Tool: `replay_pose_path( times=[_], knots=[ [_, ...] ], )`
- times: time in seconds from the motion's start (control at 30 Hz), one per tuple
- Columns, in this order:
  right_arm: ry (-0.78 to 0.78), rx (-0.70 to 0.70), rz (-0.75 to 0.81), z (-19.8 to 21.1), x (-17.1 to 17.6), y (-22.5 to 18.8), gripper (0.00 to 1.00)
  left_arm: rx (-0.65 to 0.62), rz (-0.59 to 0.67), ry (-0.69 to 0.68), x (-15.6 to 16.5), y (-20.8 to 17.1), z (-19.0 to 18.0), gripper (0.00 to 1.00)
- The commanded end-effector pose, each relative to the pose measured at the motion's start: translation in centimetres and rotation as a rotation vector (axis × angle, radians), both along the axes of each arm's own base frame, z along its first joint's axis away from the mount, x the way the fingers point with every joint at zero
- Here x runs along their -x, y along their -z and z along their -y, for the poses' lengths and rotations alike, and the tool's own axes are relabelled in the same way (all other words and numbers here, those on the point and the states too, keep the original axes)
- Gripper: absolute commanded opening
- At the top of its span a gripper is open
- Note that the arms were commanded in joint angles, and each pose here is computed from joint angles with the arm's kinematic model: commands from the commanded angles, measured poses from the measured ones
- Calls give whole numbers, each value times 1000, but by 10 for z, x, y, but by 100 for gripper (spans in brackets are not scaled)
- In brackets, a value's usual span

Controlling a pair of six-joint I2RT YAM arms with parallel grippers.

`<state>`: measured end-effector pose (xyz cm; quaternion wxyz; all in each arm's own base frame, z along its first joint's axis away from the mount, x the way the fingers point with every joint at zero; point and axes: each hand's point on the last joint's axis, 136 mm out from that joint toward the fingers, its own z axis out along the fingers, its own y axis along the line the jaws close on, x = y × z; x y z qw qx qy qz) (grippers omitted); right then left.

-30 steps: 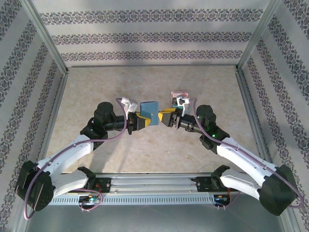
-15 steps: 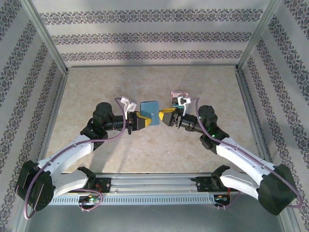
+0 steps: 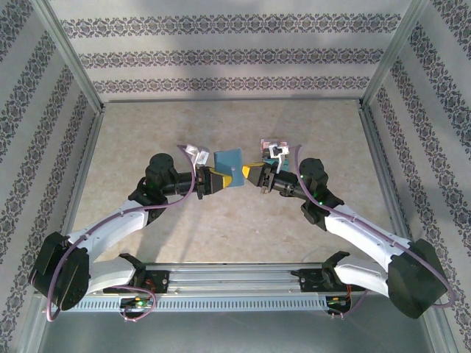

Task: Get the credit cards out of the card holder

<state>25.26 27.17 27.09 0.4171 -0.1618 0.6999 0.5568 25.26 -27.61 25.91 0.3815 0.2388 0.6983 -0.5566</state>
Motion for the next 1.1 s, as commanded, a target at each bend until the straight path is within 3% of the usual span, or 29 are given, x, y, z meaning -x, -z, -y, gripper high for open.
replay_pose_path(
  times=[0.0, 0.23, 0.47, 0.63, 1.07],
  knots=[
    [-87, -14, 43, -9, 24, -11, 0, -5, 11, -50, -6, -5, 0, 11],
    [29, 35, -11, 4, 11, -3, 0, 26, -78, -101, -15, 6, 0, 52],
    [80, 53, -35, 7, 5, 4, 0, 54, -108, -85, -14, 6, 5, 70],
    [87, 66, -41, 3, 2, 7, 0, 55, -92, -72, -12, 2, 9, 72],
    [76, 68, -51, -5, 3, 7, 0, 89, -63, -48, -12, -10, 14, 48]
  ],
)
